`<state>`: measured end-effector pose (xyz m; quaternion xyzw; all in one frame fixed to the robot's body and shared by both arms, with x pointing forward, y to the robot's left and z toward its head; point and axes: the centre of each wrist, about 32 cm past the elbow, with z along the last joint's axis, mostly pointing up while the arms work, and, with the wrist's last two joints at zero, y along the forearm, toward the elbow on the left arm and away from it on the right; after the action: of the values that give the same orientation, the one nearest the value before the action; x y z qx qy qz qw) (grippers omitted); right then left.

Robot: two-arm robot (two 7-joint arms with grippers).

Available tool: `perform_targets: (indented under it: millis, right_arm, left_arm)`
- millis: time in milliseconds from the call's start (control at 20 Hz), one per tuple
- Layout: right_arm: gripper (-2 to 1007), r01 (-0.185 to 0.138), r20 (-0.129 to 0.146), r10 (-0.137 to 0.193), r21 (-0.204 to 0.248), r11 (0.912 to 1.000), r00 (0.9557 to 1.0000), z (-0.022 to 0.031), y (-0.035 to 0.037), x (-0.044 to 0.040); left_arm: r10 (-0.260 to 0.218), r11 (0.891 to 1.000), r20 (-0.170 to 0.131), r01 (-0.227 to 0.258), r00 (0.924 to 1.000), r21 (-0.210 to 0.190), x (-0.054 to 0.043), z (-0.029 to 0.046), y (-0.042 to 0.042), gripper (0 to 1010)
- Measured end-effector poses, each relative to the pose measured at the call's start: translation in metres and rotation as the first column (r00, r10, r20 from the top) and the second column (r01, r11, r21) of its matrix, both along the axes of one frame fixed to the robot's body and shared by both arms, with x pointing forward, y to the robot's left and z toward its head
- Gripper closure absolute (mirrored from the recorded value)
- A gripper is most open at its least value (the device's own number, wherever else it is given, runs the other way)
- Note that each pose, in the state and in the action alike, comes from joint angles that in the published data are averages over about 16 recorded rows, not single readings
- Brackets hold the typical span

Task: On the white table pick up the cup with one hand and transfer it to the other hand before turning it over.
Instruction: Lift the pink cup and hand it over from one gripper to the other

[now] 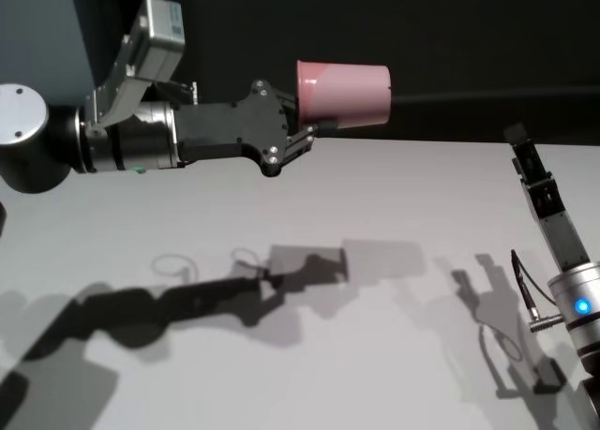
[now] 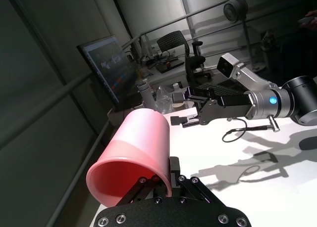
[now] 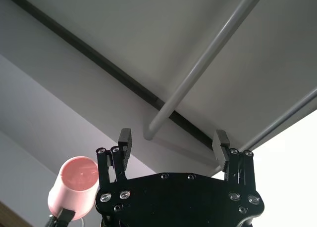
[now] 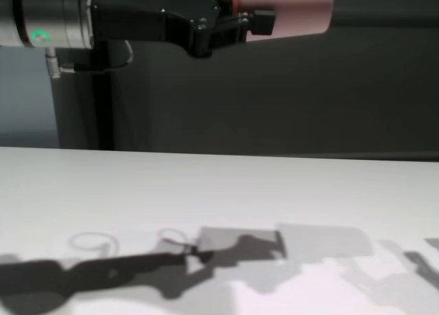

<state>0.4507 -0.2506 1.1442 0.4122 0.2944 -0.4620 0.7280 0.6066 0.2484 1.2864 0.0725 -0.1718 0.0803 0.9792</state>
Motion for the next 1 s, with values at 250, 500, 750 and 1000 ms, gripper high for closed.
perform_targets:
  millis: [250, 500, 750, 1000]
  right_arm:
    - [3, -0.051, 0.014, 0.050, 0.087, 0.9949, 0.9986, 0.0008, 0.0017, 0.0058]
    - [3, -0.100, 0.029, 0.097, 0.142, 0.9848, 0.9949, 0.0023, 0.0057, 0.0124]
    - [3, -0.143, 0.041, 0.138, 0.166, 0.9758, 0.9896, 0.0040, 0.0118, 0.0186]
    - [3, -0.190, 0.054, 0.183, 0.182, 0.9648, 0.9817, 0.0055, 0.0211, 0.0245]
  left_arm:
    - [0.000, 1.000, 0.000, 0.000, 1.0000, 0.000, 0.0000, 0.0000, 0.0000, 960]
    - [0.000, 1.000, 0.000, 0.000, 1.0000, 0.000, 0.0000, 0.0000, 0.0000, 959]
    - [0.000, 1.000, 0.000, 0.000, 1.0000, 0.000, 0.0000, 0.0000, 0.0000, 959]
    - [0.000, 1.000, 0.000, 0.000, 1.0000, 0.000, 0.0000, 0.0000, 0.0000, 960]
